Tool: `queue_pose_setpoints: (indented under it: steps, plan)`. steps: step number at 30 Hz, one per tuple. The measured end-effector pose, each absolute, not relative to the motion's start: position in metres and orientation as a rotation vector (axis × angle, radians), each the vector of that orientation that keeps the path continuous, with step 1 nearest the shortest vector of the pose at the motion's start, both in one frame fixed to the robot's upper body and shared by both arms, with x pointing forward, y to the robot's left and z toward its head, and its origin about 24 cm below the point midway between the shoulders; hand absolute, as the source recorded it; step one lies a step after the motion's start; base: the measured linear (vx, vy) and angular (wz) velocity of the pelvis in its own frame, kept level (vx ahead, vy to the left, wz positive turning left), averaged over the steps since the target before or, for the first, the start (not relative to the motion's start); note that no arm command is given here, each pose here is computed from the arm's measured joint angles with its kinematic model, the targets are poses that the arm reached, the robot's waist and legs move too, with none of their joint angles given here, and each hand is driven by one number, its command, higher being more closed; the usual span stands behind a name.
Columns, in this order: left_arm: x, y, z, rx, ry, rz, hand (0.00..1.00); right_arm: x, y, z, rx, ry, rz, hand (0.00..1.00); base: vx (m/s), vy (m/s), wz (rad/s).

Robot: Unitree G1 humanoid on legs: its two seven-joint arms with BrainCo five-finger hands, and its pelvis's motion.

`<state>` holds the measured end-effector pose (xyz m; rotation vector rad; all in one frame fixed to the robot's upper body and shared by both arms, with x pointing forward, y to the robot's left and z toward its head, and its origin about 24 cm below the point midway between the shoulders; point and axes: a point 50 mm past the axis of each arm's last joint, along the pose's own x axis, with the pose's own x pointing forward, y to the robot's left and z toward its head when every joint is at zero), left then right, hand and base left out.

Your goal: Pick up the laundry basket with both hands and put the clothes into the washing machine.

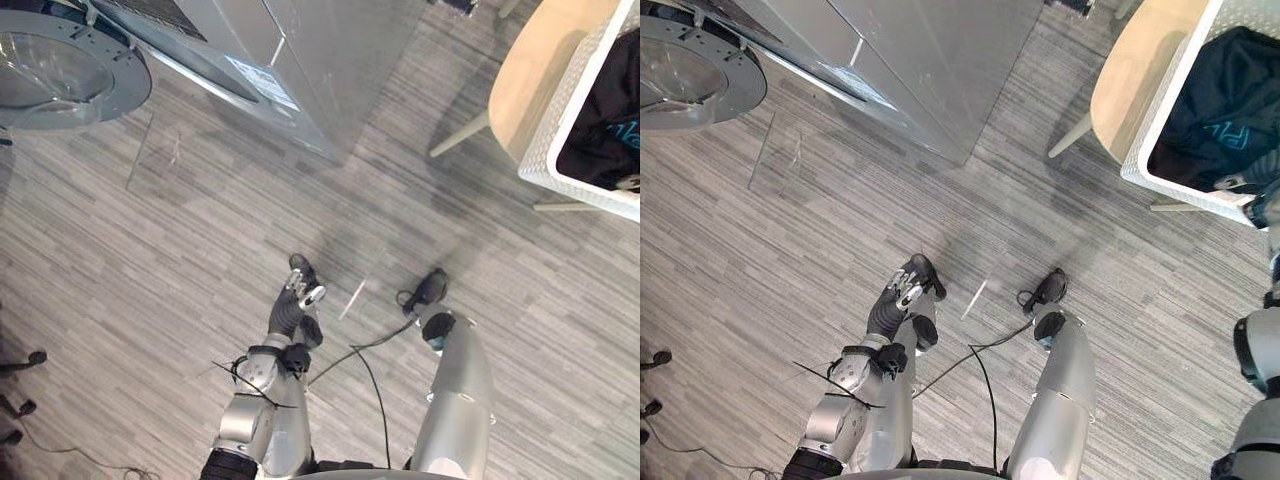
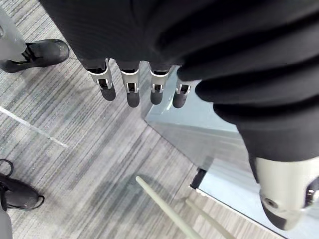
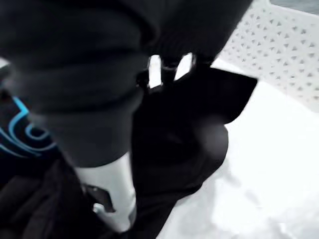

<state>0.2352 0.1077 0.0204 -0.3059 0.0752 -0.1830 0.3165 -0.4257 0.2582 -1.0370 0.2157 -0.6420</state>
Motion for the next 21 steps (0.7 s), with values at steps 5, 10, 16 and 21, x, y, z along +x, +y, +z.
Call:
queue_pose_setpoints:
  steps: [5, 10, 16, 21]
  plan:
    - [0.235, 0.103, 0.026, -0.362, 0.057, -0.221, 0.0, 0.306, -0.435, 0.274, -1.07, 0.214, -0.677, 1.0, -0.05, -0.105, 0.17]
    - [0.239, 0.101, 0.035, -0.403, 0.015, -0.231, 0.0, 0.31, -0.428, 0.284, -1.057, 0.127, -0.689, 1.0, -0.09, -0.066, 0.03]
    - [0.245, 0.1, 0.043, -0.41, -0.022, -0.225, 0.0, 0.308, -0.428, 0.275, -0.952, 0.047, -0.742, 1.0, -0.09, -0.049, -0.01]
    - [0.246, 0.104, 0.043, -0.409, -0.021, -0.193, 0.0, 0.312, -0.421, 0.258, -0.797, -0.039, -0.787, 1.0, -0.07, -0.066, -0.1]
